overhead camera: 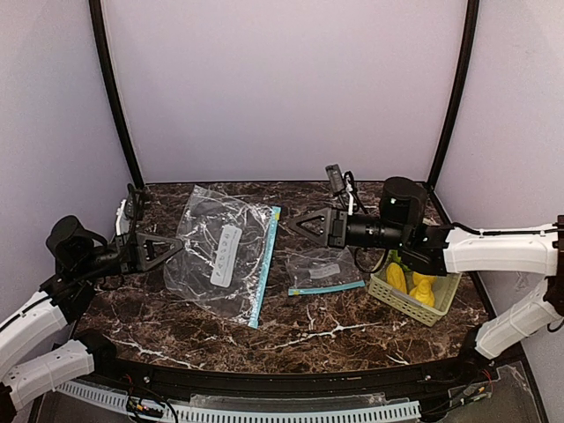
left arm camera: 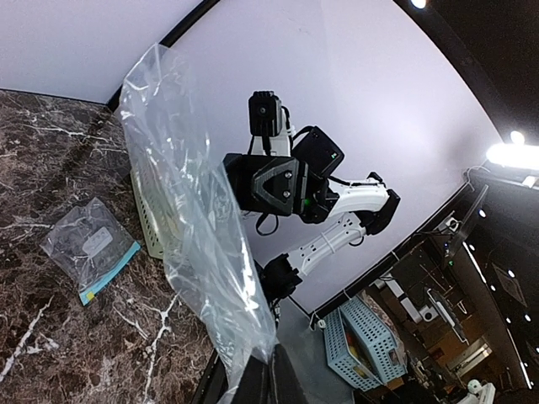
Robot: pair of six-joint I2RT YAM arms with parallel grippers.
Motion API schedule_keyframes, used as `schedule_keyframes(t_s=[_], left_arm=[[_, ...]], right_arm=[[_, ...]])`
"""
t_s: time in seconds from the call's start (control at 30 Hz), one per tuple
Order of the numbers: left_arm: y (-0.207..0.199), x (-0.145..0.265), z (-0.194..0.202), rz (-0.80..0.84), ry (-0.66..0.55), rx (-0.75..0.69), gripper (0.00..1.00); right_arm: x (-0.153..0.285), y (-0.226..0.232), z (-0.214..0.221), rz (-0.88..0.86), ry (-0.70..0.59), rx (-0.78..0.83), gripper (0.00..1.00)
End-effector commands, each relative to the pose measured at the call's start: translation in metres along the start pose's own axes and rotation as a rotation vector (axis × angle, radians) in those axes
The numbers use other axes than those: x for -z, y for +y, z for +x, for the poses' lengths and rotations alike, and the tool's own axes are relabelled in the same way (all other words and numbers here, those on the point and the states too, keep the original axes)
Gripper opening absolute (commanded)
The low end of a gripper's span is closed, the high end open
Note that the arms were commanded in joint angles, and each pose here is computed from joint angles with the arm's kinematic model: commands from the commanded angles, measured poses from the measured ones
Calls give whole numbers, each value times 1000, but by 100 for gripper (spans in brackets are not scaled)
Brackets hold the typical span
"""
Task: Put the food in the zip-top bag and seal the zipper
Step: Pass from the left arm to the right
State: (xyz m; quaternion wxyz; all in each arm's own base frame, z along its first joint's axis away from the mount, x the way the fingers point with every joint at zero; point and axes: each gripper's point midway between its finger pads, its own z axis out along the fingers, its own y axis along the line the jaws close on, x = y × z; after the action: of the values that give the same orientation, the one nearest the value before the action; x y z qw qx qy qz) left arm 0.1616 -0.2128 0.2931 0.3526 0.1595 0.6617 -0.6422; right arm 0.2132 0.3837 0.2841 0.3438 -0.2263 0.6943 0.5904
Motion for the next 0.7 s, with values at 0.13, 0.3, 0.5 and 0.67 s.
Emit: schedule_keyframes(t_s=[0.13, 0.3, 0.5, 0.67], left_arm=[[-25, 2, -5, 70, 5, -51, 1], [-28, 3, -6, 76, 2, -58, 1], [-31, 3, -7, 82, -3, -67, 1], [-34, 4, -9, 88, -5, -74, 1]], right_arm=[[-19, 15, -11, -92, -14, 2, 40], [-30, 2, -5, -59, 14, -66, 39], [-39, -5, 5, -76, 31, -144, 43], [-48, -15, 15, -57, 51, -213, 43]])
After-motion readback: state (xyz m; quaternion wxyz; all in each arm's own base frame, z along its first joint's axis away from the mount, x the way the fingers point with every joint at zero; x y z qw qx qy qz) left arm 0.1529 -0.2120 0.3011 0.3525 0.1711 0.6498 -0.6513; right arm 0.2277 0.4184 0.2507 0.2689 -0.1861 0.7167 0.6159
